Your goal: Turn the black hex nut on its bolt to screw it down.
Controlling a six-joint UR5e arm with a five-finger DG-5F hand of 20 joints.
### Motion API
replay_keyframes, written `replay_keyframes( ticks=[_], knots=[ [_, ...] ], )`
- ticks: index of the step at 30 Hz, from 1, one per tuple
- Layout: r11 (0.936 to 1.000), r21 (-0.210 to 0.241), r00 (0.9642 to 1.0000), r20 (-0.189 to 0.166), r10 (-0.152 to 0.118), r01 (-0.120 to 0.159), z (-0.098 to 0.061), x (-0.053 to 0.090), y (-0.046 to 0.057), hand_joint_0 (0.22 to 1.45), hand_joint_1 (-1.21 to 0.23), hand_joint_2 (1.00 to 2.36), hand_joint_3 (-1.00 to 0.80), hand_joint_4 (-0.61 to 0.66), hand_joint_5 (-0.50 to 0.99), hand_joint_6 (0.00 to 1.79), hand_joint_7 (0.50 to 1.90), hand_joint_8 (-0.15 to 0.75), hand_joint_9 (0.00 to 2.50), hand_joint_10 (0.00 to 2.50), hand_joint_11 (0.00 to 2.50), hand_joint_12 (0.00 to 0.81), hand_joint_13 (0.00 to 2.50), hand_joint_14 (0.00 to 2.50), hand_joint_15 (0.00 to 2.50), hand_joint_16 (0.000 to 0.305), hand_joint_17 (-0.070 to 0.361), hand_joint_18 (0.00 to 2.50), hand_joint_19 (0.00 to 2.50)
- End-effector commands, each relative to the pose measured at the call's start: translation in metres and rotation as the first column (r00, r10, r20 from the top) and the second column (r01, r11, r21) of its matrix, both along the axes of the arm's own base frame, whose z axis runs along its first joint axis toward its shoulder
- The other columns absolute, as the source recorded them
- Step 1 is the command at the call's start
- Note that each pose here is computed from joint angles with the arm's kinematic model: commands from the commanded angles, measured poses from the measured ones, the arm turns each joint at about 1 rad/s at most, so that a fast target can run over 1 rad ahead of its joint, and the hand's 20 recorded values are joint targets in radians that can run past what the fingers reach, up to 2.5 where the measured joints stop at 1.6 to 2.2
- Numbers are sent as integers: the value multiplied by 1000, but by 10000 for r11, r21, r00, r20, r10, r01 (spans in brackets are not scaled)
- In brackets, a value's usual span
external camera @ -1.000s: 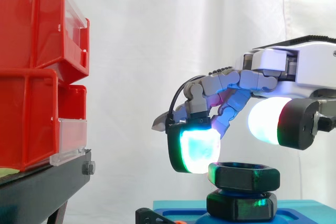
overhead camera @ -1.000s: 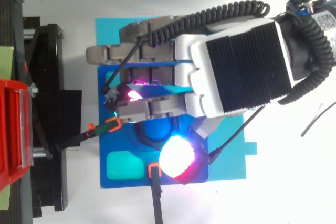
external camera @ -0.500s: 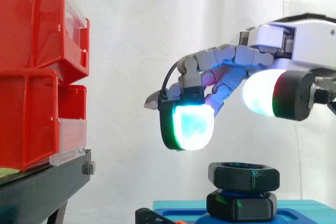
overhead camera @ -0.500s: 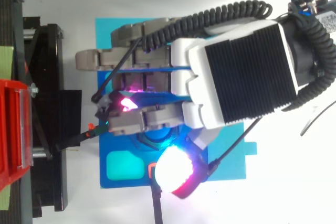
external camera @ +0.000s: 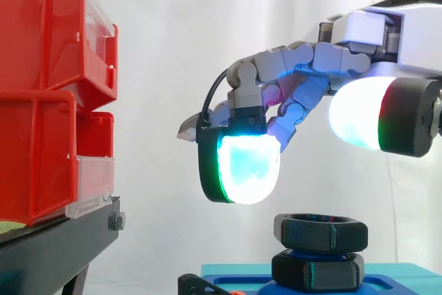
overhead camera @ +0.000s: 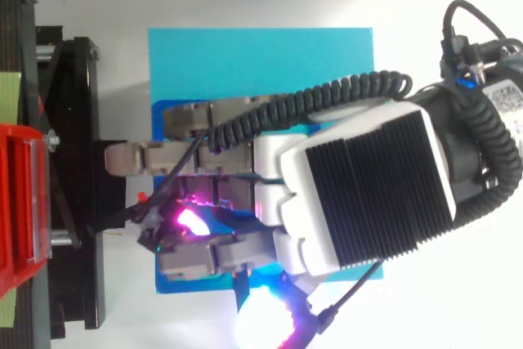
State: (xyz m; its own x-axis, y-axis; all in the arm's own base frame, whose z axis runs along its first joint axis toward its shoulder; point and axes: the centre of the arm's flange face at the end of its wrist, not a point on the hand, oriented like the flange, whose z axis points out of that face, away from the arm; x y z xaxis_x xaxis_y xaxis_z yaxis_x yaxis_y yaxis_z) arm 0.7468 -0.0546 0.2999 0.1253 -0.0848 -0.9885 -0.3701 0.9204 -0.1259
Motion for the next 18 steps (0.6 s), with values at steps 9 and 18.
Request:
replay_keyframes(
  ticks=[9, 18],
  knots=[
    [10000, -3, 9991, -418, -36, 36, -27, -9, 12, 507, -154, 1000, -500, 222, -13, 505, 1204, 207, 959, 0, 0, 317, 512, 0, 0, 47, 106, 558, 564],
    [10000, 25, 9999, -143, -81, 81, -28, -7, 13, 509, -160, 1000, -500, 146, -7, 506, 1316, 209, 961, 0, 0, 317, 509, 0, 0, 47, 106, 558, 565]
  ],
)
